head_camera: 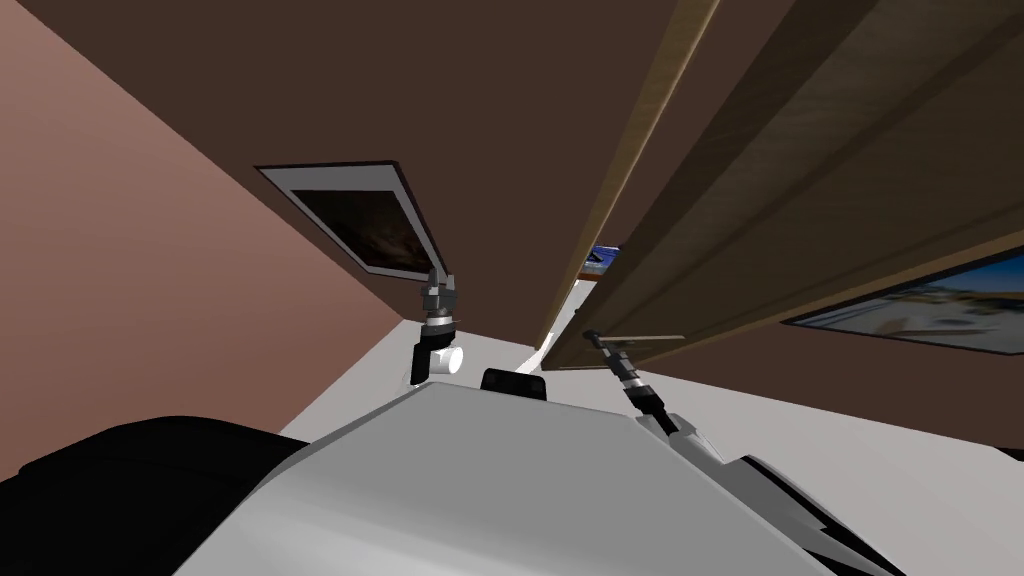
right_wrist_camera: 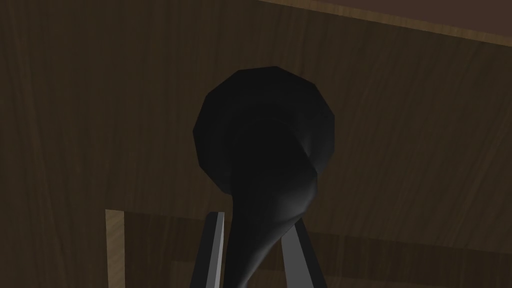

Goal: Pull the door open

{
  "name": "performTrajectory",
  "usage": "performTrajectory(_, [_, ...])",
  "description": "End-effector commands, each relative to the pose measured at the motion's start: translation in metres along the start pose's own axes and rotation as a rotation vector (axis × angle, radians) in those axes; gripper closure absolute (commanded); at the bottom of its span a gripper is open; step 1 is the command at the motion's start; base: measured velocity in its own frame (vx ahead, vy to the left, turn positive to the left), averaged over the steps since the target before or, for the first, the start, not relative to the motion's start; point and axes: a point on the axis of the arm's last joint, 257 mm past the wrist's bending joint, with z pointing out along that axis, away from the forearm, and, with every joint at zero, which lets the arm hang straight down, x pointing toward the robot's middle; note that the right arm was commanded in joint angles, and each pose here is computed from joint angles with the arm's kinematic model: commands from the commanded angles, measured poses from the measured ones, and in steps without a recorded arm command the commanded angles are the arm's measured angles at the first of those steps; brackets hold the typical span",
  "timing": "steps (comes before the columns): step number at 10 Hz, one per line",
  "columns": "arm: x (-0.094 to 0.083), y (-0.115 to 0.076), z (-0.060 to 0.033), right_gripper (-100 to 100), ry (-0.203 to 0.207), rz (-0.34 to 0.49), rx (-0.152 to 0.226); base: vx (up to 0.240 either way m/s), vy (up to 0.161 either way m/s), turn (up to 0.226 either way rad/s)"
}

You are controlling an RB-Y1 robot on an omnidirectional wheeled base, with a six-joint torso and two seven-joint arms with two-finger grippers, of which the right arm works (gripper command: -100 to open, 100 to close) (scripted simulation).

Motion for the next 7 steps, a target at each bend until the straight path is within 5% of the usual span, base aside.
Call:
performTrajectory(1, [-0.002, -0.001, -0.0036, 100, -0.001, -0.003, 0.003, -0.141, -0.072, 0.076])
performTrajectory(7, [-0.005, 0.001, -0.0200, 100, 0.008, -0.007, 0.000, -0.158, -0.085, 0.146])
